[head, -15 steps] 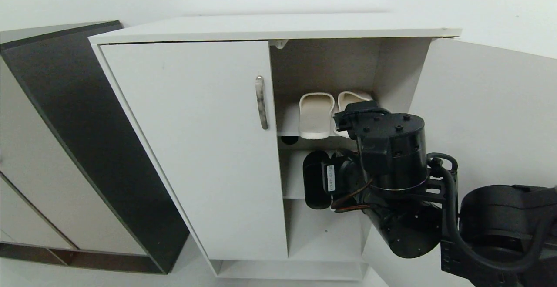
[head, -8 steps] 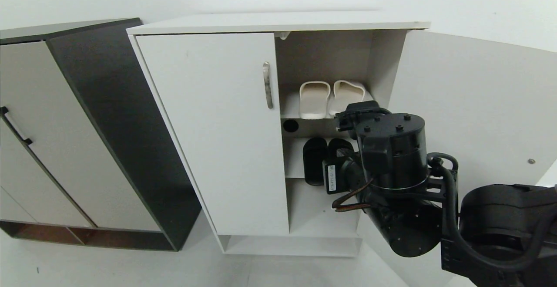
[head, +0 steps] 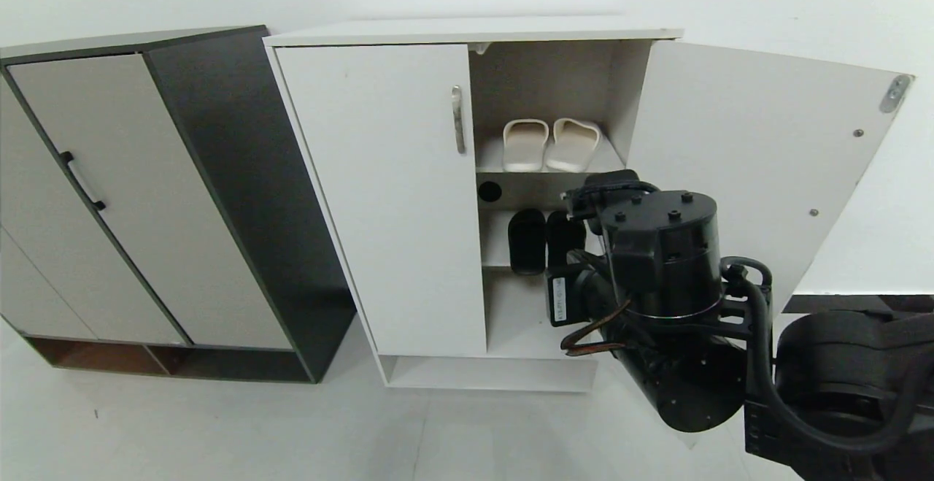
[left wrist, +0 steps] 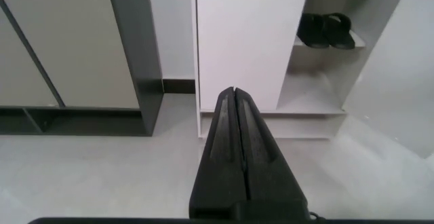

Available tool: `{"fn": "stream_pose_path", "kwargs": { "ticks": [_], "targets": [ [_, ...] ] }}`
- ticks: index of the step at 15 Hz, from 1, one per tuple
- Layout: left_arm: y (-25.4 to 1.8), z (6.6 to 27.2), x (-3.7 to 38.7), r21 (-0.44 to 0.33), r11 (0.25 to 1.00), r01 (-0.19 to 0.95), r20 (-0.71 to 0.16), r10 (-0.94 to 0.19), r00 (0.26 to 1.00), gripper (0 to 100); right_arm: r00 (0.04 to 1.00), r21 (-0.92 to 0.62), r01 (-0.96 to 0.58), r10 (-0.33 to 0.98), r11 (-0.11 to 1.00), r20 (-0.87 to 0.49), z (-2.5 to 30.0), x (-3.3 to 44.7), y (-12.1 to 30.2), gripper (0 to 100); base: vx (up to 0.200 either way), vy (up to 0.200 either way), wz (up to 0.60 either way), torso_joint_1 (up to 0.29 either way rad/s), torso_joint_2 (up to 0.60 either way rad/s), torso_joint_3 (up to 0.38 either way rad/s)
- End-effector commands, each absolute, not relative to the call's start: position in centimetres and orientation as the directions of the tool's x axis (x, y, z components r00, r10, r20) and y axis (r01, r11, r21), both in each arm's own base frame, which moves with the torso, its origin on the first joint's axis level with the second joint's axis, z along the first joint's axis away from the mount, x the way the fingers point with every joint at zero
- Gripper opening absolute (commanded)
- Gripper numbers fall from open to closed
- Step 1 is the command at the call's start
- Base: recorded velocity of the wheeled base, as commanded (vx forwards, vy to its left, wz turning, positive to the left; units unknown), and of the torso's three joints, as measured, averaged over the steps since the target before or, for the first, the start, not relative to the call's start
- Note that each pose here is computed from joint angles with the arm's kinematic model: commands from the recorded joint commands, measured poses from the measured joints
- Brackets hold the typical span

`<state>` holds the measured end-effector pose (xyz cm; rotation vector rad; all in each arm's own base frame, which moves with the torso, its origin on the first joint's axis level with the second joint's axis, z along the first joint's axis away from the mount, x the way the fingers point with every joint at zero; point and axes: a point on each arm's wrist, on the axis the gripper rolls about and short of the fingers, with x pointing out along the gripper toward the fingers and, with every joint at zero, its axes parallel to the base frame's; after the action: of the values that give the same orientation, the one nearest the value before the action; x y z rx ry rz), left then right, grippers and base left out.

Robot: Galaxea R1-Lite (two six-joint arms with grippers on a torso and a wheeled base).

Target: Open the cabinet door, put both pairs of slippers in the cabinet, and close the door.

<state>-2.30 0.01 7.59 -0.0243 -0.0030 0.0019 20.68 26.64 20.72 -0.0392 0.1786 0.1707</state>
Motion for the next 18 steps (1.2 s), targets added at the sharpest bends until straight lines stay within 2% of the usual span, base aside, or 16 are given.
{"fn": "stream_pose_path", "kwargs": {
  "ticks": [1,18],
  "targets": [
    [0.01,7.59,-2.29,-0.025,1.0,-0.003,0.002,0.003,1.0,0,0.969,-0.028,-0.172,0.164,0.985,-0.182,20.62,20.64,26.58,0,0.0,0.0,0.0,0.0,0.0,0.0],
    [0.03,7.59,-2.29,-0.025,1.0,-0.009,0.002,0.009,1.0,0,0.966,-0.061,-0.175,0.159,0.983,-0.202,19.86,20.65,26.5,0,0.0,0.0,0.0,0.0,-0.01,-0.013]
  ]
}}
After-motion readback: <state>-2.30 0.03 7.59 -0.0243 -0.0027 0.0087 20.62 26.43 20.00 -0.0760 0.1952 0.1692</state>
